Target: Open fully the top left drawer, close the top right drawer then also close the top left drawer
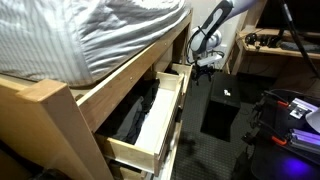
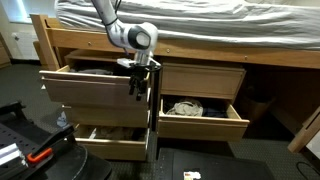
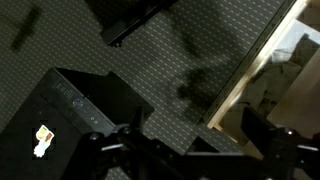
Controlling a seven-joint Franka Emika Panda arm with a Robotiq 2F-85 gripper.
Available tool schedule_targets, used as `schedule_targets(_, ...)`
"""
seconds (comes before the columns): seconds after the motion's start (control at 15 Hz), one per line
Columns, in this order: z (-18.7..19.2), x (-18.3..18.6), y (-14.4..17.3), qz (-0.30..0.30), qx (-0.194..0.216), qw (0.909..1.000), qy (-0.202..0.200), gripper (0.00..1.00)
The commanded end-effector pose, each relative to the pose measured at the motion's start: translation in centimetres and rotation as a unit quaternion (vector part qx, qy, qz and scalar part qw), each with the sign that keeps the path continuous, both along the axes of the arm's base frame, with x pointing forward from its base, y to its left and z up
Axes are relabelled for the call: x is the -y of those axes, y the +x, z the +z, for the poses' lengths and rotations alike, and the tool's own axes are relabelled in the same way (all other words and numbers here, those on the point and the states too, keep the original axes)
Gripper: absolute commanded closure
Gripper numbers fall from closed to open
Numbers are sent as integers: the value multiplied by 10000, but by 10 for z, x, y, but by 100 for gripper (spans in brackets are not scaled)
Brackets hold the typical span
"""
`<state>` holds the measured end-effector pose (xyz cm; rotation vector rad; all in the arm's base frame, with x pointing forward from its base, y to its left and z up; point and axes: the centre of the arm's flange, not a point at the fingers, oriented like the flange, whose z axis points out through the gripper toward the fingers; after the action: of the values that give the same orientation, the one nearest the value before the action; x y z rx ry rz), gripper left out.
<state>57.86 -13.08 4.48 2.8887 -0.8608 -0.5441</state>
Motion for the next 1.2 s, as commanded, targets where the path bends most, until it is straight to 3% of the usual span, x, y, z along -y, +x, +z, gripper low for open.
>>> schedule_targets(0.0, -9, -17, -4, 130, 52, 9999, -93, 0)
schedule_targets(0.2, -17, -38, -10, 262, 129, 9994, -203, 0)
schedule_targets(0.47, -13, -31, -3, -193, 1282, 9916, 24, 0)
schedule_targets(0.73, -26, -24, -7, -480, 2385, 9699, 56, 0)
schedule_targets(0.93, -38, -23, -9, -672, 3119, 9477, 92, 0)
schedule_targets(1.0, -40, -23, -10, -720, 3150, 9462, 167, 0)
schedule_targets(1.07, -32, -28, 0, -673, 2938, 9535, -16, 0)
schedule_targets(1.13, -36, -29, -1, -729, 3019, 9505, 44, 0)
